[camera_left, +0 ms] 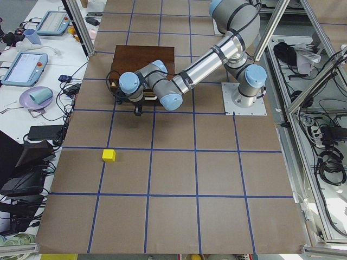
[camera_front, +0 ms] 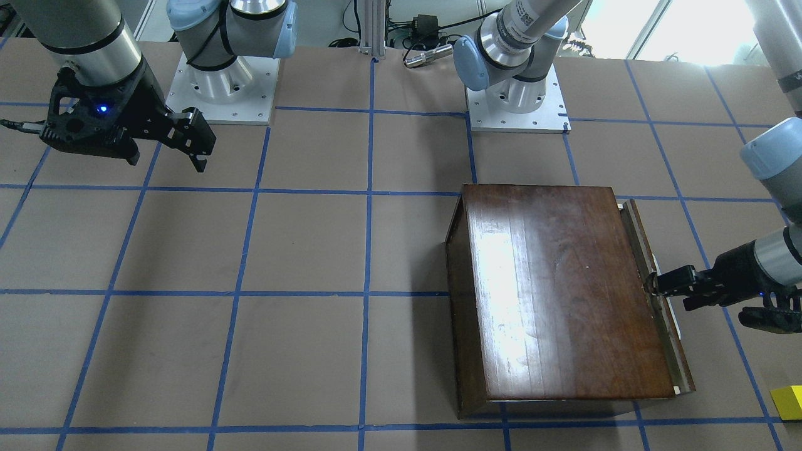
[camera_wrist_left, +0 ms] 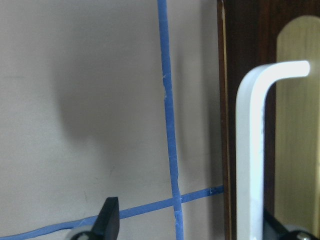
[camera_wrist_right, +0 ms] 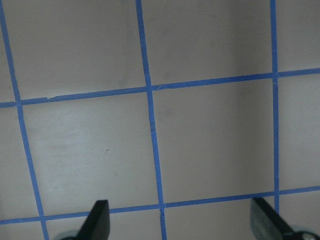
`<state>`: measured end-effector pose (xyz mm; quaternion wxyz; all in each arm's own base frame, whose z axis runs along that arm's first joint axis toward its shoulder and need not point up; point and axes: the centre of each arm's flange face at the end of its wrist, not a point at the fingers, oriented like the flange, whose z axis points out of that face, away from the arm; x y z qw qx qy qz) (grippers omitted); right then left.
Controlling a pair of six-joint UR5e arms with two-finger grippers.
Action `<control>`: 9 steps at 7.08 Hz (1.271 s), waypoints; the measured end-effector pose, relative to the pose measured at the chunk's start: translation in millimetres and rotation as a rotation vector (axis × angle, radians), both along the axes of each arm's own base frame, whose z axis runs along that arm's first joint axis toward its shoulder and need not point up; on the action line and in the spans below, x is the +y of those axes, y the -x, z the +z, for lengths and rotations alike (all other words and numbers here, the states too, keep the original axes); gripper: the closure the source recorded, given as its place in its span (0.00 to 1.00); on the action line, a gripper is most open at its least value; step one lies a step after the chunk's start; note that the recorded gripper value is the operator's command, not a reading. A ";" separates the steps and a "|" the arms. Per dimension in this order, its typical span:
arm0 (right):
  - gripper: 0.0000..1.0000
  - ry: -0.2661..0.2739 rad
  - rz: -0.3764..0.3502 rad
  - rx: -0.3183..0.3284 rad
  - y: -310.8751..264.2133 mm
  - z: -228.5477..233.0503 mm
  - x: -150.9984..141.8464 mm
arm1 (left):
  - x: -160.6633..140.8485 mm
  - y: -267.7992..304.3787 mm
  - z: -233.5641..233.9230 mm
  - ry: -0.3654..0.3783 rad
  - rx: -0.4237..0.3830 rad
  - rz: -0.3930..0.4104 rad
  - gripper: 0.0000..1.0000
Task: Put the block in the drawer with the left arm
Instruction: 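Pull the drawer open away from the cabinet with the left gripper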
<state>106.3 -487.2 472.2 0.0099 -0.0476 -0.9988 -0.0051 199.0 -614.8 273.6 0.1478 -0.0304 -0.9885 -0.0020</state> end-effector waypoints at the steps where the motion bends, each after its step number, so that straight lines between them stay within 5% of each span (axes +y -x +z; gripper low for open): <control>1: 0.00 0.000 0.000 0.000 0.0 0.0 0.0 | 2.9 -8.5 0.2 0.002 -0.001 0.004 0.13; 9: 0.00 0.000 0.000 0.000 0.0 0.0 0.0 | 4.6 -29.5 11.3 0.009 -0.057 -0.030 0.13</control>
